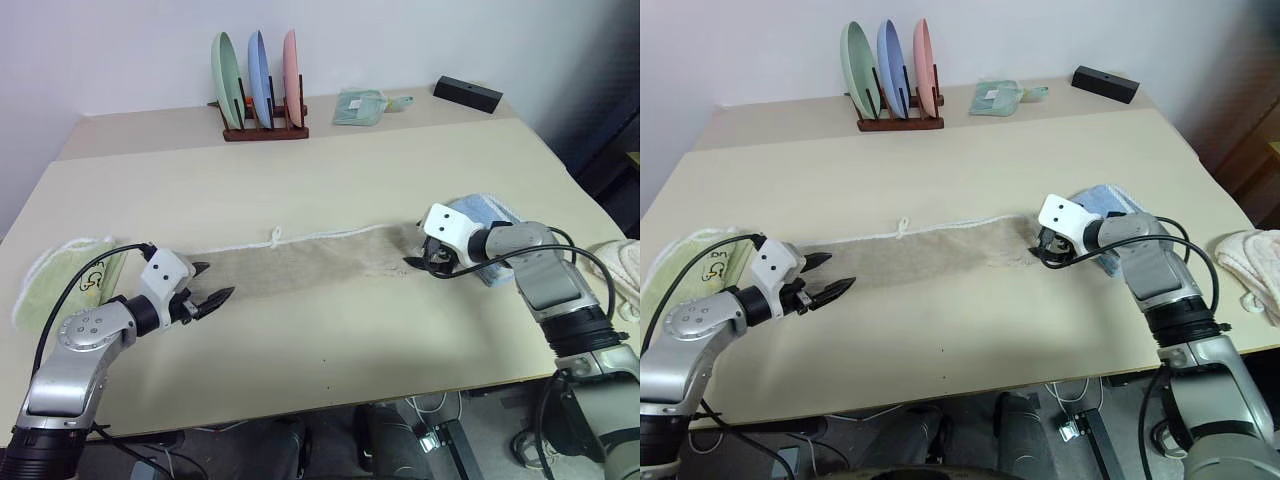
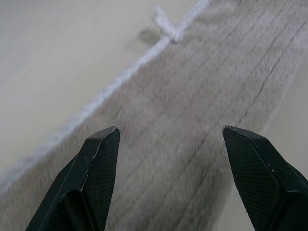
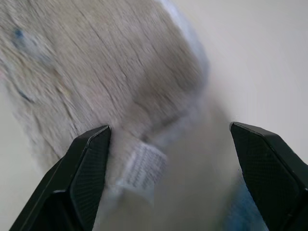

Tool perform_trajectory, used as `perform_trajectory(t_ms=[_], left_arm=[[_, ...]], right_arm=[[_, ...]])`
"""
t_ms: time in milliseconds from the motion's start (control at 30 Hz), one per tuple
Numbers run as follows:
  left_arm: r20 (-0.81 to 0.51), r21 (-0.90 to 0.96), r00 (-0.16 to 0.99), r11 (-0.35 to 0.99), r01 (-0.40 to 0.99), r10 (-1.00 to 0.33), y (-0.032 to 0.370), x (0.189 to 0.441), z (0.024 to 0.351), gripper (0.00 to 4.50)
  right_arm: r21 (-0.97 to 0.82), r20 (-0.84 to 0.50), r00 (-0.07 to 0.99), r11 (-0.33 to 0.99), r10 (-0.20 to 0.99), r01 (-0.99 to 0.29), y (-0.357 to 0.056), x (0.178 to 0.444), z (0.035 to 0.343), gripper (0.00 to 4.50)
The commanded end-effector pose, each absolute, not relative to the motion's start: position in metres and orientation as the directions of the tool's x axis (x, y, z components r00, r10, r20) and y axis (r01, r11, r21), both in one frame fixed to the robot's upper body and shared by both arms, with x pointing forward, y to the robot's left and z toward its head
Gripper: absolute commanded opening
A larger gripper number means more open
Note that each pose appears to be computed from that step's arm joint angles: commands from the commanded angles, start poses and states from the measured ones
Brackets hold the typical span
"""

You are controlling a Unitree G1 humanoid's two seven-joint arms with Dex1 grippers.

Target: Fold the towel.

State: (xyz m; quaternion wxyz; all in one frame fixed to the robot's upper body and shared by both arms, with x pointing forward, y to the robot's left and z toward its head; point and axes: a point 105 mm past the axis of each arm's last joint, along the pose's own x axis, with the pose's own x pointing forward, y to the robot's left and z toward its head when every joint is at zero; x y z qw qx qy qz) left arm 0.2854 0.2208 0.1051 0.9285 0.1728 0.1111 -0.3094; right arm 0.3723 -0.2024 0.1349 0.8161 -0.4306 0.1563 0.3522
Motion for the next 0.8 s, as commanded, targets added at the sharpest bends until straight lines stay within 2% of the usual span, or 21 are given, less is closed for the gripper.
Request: perform_trajectory(t_ms=[33, 100, 133, 167, 267, 333, 433, 500, 667, 800], left_arm=[[-0.296, 0.293, 0.794, 0.741, 0.604, -0.531, 0.224, 0.286, 0.111, 3.43], [-0.283, 0.292, 0.801, 0.748, 0.596, -0.528, 0.224, 0.287, 0.111, 3.43], [-0.277, 0.292, 0.802, 0.748, 0.595, -0.53, 0.222, 0.287, 0.112, 3.47], [-0.267, 0.29, 0.8, 0.747, 0.599, -0.537, 0.22, 0.287, 0.113, 3.47], [-0.25, 0.284, 0.793, 0.741, 0.609, -0.556, 0.213, 0.285, 0.114, 3.47], [-0.247, 0.284, 0.792, 0.739, 0.611, -0.559, 0.212, 0.285, 0.113, 3.47], [-0.217, 0.263, 0.77, 0.723, 0.639, -0.601, 0.198, 0.285, 0.117, 3.47], [-0.188, 0.252, 0.749, 0.706, 0.662, -0.635, 0.186, 0.285, 0.122, 3.47], [-0.097, 0.128, 0.647, 0.636, 0.761, -0.756, 0.154, 0.274, 0.139, 3.47], [-0.11, 0.094, 0.544, 0.536, 0.839, -0.832, 0.131, 0.257, 0.141, 3.47]], right_arm=[[-0.638, -0.478, 0.757, 0.416, 0.446, -0.648, -0.206, 0.37, 0.165, 4.0], [-0.52, -0.402, 0.753, 0.547, 0.521, -0.656, -0.198, 0.361, 0.181, 4.0], [-0.426, -0.36, 0.743, 0.609, 0.564, -0.669, -0.194, 0.354, 0.187, 4.25], [-0.279, -0.318, 0.717, 0.661, 0.62, -0.696, -0.188, 0.342, 0.191, 4.25], [0.012, -0.277, 0.674, 0.704, 0.685, -0.71, -0.181, 0.313, 0.186, 4.25], [0.086, -0.276, 0.681, 0.723, 0.678, -0.685, -0.18, 0.307, 0.184, 4.25], [0.352, -0.297, 0.68, 0.739, 0.67, -0.574, -0.173, 0.284, 0.156, 4.25], [0.451, -0.318, 0.697, 0.749, 0.642, -0.485, -0.17, 0.276, 0.142, 4.25], [0.583, -0.312, 0.777, 0.756, 0.547, -0.299, -0.171, 0.283, 0.122, 4.25], [0.66, -0.344, 0.823, 0.74, 0.451, -0.13, -0.172, 0.291, 0.105, 4.25]])
